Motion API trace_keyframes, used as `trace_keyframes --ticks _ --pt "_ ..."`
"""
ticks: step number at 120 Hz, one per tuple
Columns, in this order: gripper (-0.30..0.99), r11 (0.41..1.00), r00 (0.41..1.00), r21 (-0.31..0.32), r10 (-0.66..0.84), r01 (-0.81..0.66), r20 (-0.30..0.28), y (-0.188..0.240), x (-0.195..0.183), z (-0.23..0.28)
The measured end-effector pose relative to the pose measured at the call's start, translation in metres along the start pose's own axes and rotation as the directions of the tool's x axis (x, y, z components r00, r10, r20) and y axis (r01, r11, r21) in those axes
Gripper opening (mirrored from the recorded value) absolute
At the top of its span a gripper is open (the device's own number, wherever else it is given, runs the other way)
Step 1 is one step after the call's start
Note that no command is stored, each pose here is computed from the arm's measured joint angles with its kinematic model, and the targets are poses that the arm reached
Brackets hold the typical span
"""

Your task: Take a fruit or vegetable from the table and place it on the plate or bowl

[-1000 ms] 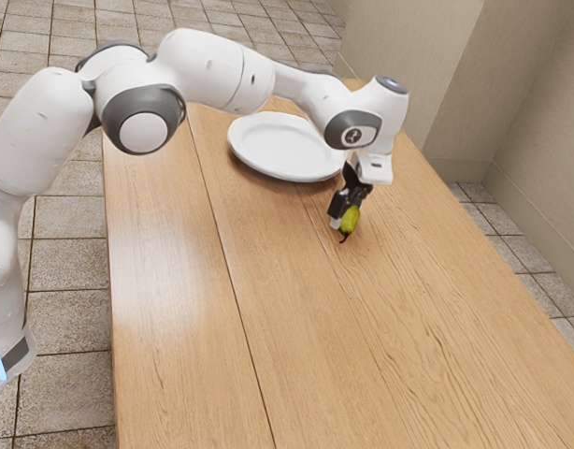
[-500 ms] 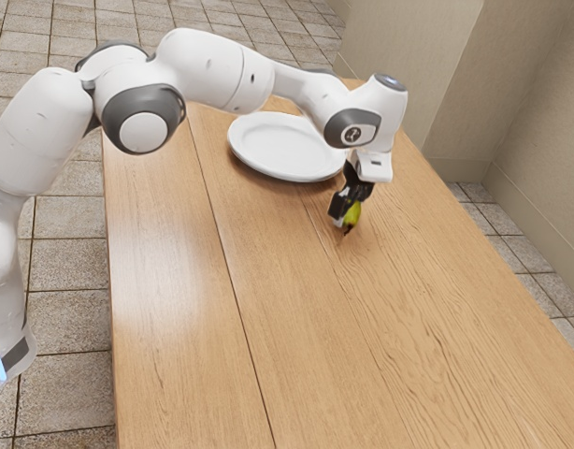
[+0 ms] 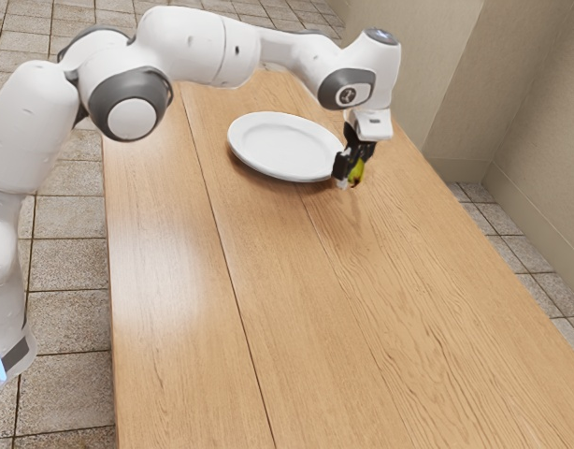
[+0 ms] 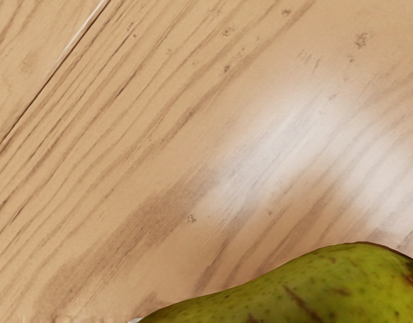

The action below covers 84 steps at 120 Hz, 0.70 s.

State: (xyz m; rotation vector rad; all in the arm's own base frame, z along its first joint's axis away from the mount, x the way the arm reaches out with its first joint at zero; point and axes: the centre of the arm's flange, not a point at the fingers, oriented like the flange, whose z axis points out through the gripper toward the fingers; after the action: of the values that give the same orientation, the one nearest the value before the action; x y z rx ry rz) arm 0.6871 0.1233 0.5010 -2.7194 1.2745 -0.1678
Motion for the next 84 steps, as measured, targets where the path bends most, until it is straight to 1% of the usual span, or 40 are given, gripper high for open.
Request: trace_keyframes --ticks 8,14,25,39,57,66,84 --pt "0.13 1.0 1.0 0.013 -0.021 0.021 0.006 -0.007 -0.012 -0.005" --pt "0.16 0.999 0.999 0.019 -0.036 0.036 0.011 -0.011 -0.021 -0.008" --pt "0.16 0.998 0.998 0.019 -0.067 0.067 0.017 -0.02 -0.04 -0.008" --pt "0.18 0.993 0.993 0.015 -0.119 0.119 0.027 -0.034 -0.073 -0.007" --pt "0.23 0.987 0.987 0.004 -0.159 0.159 0.035 -0.044 -0.102 -0.005" --pt "0.22 0.983 0.982 -0.001 -0.182 0.183 0.041 -0.05 -0.12 -0.005" --pt "0.22 0.977 0.976 -0.009 -0.212 0.213 0.052 -0.056 -0.145 -0.004"
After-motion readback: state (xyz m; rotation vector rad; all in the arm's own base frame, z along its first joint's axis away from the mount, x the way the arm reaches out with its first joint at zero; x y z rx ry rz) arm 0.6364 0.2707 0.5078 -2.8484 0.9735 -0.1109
